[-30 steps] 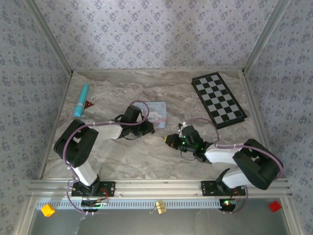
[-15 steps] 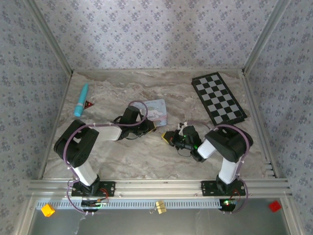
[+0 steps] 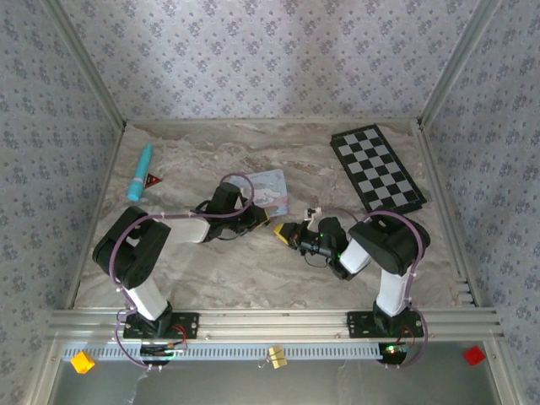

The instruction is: Unlock a padlock with a key

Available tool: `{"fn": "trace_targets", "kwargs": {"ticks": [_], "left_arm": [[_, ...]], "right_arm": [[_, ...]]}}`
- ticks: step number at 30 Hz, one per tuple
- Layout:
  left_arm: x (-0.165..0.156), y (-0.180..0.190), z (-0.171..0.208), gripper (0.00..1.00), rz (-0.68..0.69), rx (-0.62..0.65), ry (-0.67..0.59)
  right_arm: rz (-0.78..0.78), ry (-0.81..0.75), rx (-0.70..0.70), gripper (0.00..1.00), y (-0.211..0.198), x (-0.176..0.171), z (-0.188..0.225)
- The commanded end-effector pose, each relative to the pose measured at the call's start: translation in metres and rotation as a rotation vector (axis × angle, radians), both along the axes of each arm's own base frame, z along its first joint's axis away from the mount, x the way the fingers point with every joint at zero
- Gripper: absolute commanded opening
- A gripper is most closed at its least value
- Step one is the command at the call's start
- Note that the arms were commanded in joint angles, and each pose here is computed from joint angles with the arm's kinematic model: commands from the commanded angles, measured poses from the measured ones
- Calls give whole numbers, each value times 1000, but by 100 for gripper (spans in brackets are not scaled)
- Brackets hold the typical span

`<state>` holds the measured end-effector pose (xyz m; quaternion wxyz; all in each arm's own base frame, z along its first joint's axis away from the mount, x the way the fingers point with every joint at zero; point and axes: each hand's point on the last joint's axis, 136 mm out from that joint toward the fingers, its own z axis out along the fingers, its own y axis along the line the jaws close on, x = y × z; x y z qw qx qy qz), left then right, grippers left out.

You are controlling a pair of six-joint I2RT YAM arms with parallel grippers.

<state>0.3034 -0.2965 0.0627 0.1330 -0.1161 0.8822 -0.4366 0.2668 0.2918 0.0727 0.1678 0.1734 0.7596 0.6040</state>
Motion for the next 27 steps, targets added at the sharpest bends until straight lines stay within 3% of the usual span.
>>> {"fn": "trace_targets", "kwargs": {"ticks": [1,10,27], "left_arm": [[-4,-10,16,13,-13,-106,34],[-4,-9,24,12,3,-119,31],[-3,-9,27,11,13,-132,30]], "right_arm": [[32,-48,47,0,5,0,20],[-3,-42,14,0,-11,5,9],[44,-26,16,0,4,5,2]]}}
